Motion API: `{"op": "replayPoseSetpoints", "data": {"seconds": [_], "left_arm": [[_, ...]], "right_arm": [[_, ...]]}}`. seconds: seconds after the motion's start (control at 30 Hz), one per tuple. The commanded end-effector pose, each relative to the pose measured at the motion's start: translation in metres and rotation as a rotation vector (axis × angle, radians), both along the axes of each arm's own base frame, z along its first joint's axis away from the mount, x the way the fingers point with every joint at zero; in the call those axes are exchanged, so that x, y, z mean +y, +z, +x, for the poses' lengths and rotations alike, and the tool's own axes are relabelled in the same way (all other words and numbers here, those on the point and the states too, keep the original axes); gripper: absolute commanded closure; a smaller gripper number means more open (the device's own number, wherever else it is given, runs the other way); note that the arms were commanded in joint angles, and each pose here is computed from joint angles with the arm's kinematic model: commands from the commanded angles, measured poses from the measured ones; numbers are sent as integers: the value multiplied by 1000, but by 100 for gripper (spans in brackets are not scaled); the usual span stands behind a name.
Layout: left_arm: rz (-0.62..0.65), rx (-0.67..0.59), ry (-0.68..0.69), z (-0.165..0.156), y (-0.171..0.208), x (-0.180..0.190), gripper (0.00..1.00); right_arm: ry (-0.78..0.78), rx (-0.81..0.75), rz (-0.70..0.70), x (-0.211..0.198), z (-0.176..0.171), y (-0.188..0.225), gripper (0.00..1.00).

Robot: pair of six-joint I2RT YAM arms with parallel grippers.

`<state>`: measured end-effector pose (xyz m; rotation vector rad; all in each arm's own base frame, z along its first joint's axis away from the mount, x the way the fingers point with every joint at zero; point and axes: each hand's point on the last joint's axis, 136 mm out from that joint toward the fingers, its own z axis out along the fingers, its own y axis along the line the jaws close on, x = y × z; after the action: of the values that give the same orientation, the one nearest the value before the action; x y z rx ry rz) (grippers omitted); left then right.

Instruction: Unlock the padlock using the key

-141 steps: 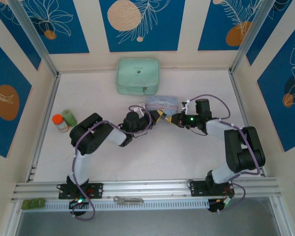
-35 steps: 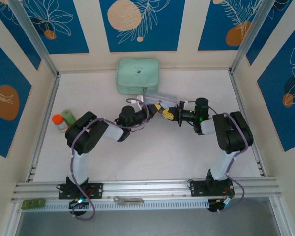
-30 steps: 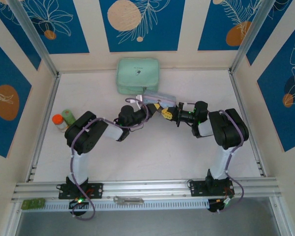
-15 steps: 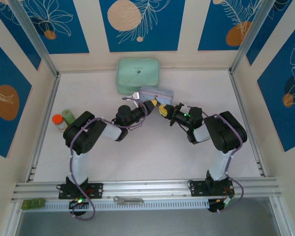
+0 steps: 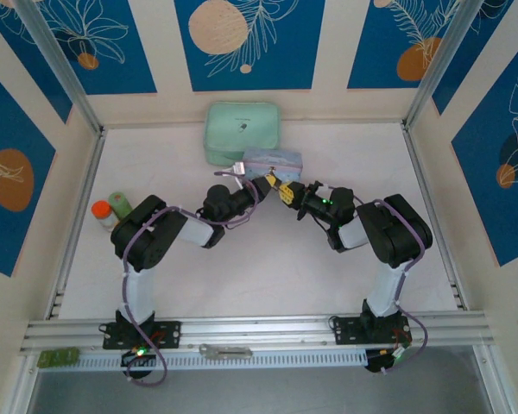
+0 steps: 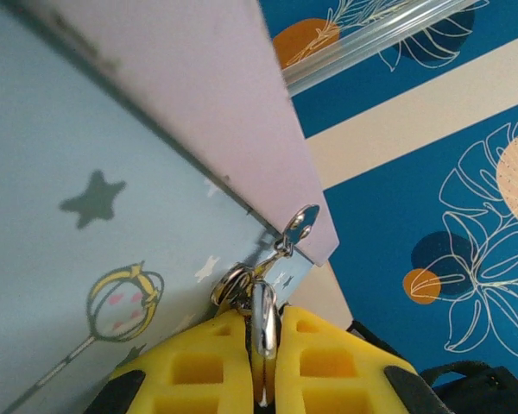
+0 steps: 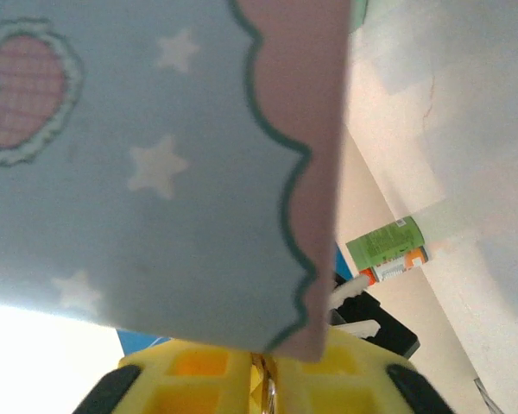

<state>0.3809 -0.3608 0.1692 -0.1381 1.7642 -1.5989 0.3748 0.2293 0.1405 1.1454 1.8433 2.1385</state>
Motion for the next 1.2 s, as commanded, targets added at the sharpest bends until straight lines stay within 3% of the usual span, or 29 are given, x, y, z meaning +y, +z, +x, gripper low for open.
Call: {"op": "replayPoseSetpoints", "data": {"seconds": [0.0, 0.23, 0.53, 1.17], "left_arm": [[-60, -124, -688, -165, 30, -77, 100], [-52, -49, -585, -147, 12, -75, 100], [-23, 56, -467, -129, -23, -69, 100], [70, 189, -321, -117, -86, -41, 100]], "right_arm": [[-115, 268, 113, -4, 14, -25, 76], [-112, 256, 44, -7, 3, -40, 62], [-79, 294, -91, -17, -33, -69, 55], [3, 270, -674, -67, -96, -86, 48]]}}
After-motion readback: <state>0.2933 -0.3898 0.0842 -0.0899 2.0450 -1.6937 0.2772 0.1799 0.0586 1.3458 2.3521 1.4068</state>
